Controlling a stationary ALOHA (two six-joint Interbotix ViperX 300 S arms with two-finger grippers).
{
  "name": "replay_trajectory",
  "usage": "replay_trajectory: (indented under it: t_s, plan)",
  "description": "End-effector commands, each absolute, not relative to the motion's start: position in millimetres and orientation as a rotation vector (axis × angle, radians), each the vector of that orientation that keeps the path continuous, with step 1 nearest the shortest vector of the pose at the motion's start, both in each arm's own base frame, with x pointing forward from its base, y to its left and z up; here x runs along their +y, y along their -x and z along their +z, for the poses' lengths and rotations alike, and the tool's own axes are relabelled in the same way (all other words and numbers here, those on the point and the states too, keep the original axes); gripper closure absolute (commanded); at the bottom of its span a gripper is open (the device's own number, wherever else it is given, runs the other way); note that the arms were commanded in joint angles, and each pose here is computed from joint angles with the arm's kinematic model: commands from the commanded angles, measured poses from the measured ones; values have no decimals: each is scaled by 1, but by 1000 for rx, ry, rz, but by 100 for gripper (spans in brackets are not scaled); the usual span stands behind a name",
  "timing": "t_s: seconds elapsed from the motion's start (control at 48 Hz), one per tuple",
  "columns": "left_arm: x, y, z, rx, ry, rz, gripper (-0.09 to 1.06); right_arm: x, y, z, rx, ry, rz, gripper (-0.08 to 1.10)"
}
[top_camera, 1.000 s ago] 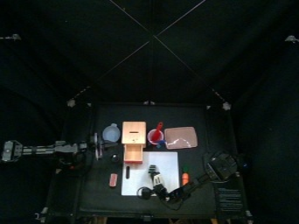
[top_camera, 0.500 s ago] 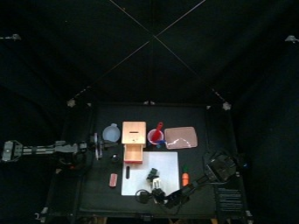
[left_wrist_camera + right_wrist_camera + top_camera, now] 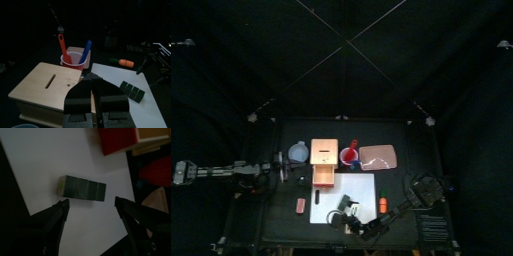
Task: Place sushi on board then cut the sushi with the knife then place the pieces on the plate
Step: Pick knife at handle with right hand
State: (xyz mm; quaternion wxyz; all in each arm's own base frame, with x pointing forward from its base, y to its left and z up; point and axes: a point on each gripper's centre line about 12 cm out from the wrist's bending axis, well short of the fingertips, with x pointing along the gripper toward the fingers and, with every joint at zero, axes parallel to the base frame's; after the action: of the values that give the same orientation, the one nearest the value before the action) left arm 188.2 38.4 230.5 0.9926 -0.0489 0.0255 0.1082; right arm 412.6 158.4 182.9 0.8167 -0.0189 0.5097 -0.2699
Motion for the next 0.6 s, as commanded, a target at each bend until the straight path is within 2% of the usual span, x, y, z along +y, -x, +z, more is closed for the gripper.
replay_trajectory:
  t_s: [0.021, 0.229, 0.375, 0.521, 0.604]
  plan:
    - [38, -191, 238, 27, 97, 214, 67, 145, -410, 207, 1119, -158, -588, 2]
    - [34, -194, 247, 2, 95, 188, 67, 118, -423, 211, 1144, -494, -587, 2]
    - [33, -195, 255, -39, 89, 182, 67, 96, -423, 209, 1084, -717, -693, 2]
    - [35, -195, 257, -80, 83, 189, 67, 92, -412, 210, 993, -963, -846, 2]
    - [35, -196, 257, -90, 85, 190, 67, 93, -411, 206, 929, -1072, -886, 2]
